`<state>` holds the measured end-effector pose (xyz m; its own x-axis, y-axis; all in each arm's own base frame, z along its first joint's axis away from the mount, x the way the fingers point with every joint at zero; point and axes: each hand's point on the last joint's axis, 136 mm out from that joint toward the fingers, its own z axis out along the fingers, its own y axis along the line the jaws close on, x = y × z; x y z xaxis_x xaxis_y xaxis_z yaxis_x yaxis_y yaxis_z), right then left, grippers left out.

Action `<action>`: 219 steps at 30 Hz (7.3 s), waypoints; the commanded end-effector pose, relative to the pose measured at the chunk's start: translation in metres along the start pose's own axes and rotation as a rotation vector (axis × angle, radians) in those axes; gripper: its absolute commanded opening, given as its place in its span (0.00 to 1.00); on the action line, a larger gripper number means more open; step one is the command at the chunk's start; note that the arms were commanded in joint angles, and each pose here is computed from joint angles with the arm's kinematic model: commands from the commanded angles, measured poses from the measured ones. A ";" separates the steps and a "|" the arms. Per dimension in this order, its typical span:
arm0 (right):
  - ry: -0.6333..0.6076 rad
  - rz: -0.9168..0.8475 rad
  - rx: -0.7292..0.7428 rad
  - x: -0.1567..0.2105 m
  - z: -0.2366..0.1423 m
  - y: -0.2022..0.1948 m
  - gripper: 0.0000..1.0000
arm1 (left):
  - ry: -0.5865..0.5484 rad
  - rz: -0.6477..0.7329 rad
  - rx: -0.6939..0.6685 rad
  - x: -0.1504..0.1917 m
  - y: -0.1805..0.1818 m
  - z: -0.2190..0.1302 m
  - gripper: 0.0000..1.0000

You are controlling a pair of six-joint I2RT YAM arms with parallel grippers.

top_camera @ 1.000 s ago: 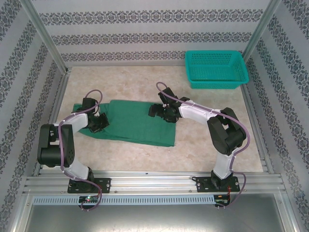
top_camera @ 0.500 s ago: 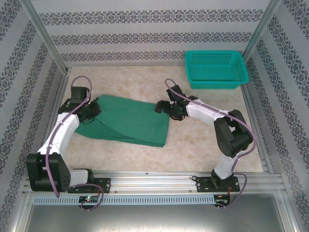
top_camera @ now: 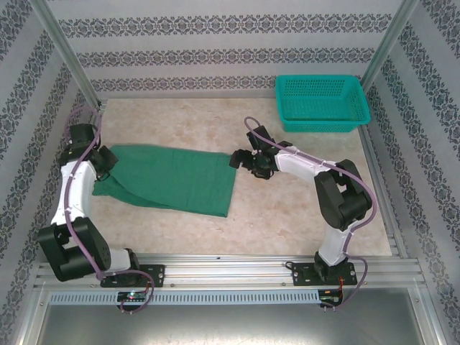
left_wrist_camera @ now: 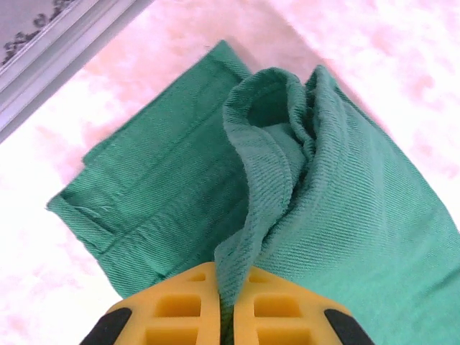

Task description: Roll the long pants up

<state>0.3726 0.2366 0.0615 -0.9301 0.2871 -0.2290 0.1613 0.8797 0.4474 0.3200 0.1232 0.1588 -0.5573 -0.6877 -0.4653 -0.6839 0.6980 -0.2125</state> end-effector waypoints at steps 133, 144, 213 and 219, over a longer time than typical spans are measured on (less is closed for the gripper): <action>-0.266 0.053 0.140 0.047 -0.108 -0.110 0.97 | 0.175 1.740 -0.061 0.361 -0.146 -0.009 0.66; -0.297 0.059 0.244 0.045 -0.119 -0.129 0.97 | 0.335 1.672 0.151 0.389 -0.166 -0.045 0.22; -0.242 0.194 0.125 0.073 -0.110 -0.150 0.89 | 0.573 1.578 0.424 0.387 -0.165 -0.083 0.55; -0.222 0.187 0.121 0.071 -0.102 -0.144 0.89 | 0.538 1.634 0.443 0.391 -0.160 -0.071 0.57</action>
<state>0.2457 0.0850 0.0667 -0.7895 0.5079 -0.3445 0.3815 0.8459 0.3727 0.1731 -0.2653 0.0853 -0.6636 0.7412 -0.1013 0.7476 0.6522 -0.1256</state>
